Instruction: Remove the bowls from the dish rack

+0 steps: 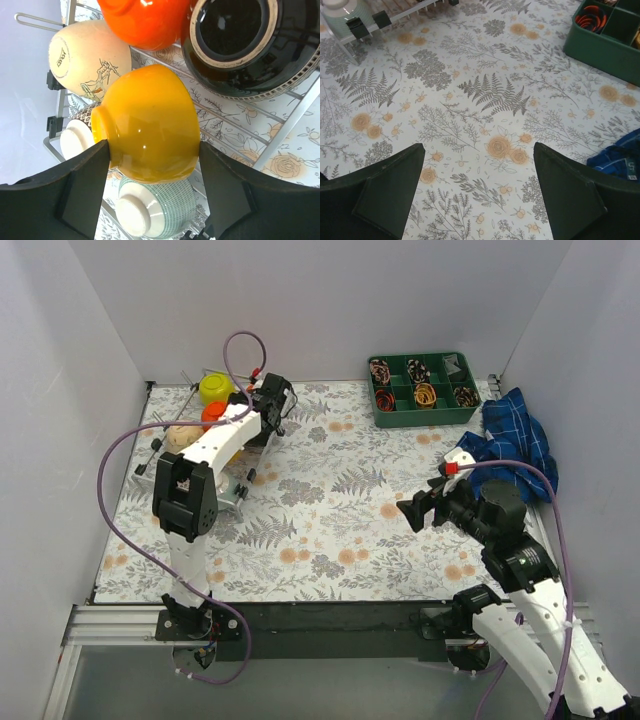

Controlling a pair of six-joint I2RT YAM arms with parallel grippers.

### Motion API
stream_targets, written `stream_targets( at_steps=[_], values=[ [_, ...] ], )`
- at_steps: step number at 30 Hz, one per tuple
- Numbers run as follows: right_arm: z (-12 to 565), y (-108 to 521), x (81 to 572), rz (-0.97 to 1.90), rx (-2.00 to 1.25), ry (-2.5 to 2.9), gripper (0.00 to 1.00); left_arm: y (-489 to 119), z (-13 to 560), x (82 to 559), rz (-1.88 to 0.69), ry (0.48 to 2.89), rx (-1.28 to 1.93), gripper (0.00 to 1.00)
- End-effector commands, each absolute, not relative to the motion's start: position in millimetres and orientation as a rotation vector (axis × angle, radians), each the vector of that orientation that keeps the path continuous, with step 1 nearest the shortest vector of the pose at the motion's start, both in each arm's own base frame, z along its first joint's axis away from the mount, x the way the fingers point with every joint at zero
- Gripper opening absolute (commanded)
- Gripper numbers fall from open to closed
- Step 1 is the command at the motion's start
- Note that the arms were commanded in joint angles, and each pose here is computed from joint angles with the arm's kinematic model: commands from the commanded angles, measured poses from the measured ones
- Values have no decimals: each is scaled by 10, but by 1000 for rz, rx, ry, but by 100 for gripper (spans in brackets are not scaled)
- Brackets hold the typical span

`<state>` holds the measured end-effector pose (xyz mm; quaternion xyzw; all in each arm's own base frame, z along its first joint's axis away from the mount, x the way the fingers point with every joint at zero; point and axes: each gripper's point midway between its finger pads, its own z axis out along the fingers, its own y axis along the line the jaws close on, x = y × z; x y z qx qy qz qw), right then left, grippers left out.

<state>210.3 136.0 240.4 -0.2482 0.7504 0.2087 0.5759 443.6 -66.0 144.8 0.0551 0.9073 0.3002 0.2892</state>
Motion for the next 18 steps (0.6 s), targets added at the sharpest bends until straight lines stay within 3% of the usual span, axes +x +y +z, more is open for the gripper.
stream_targets(
  at_steps=[1, 11, 18],
  values=[
    [2701, 1551, 2135, 584, -615, 1679, 98, -683, 2145, 4431, 684, 2299, 22, 3],
    [2700, 1855, 2206, 766, -651, 1737, 98, -1156, 2767, 4236, 136, 2236, -162, 3],
    [2780, 2036, 2341, 879, -610, 1792, 98, -1906, 3186, 3912, -517, 2149, -123, 3]
  ],
)
